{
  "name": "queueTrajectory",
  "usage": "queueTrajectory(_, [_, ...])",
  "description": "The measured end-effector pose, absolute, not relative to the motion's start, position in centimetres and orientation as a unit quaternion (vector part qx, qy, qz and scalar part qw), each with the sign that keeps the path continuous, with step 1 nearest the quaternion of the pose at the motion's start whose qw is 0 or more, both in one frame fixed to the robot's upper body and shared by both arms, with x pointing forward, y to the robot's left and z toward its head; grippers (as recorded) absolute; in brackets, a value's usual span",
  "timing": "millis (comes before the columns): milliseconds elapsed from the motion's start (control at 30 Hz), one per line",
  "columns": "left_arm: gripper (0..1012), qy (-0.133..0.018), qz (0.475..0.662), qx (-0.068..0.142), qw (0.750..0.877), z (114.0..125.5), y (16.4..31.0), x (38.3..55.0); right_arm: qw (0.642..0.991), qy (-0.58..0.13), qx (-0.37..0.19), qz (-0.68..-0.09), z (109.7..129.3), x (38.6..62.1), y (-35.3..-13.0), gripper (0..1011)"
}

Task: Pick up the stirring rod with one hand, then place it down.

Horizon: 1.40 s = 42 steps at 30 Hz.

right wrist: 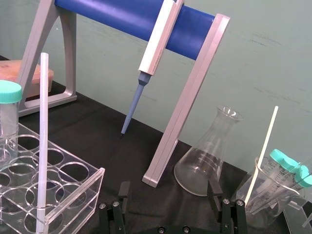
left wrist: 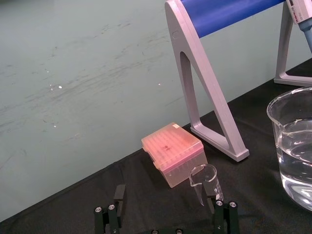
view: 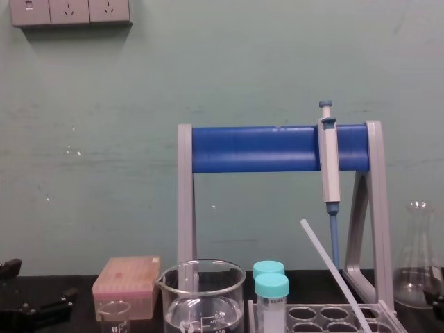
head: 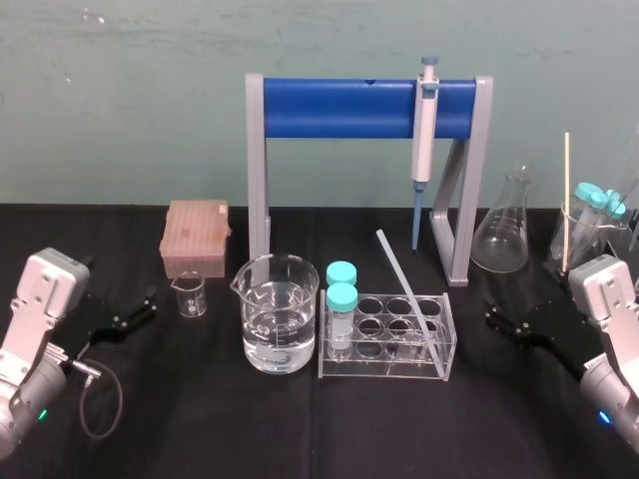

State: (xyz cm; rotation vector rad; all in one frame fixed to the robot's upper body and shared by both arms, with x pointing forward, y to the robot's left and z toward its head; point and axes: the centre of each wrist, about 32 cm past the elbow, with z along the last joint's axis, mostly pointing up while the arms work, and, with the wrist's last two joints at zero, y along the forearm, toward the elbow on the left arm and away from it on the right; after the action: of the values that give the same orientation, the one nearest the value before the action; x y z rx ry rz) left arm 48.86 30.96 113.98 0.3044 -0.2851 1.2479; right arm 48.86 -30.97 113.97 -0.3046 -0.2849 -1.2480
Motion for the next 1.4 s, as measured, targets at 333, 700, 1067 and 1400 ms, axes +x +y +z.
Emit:
queueTrajectory(333, [1000,-0.132,0.58,0.142,0.791,113.98,30.97,48.86,0.791,-0.132,-0.141,-0.58,113.98,48.86,-30.97,1000])
queueTrajectory(700, [1000,-0.132,0.58,0.141,0.791,113.98,30.97,48.86,0.791,-0.132,-0.141,-0.58,113.98,48.86,-30.97,1000])
queueTrajectory(1067, [1000,-0.132,0.58,0.142,0.791,113.98,30.97,48.86,0.791,-0.132,-0.142,-0.58,113.98,48.86,-30.97,1000])
queueTrajectory(1400, [1000,-0.132,0.58,0.141,0.791,113.98,30.97,48.86,0.791,-0.132,-0.142,-0.58,113.98,48.86,-30.97,1000])
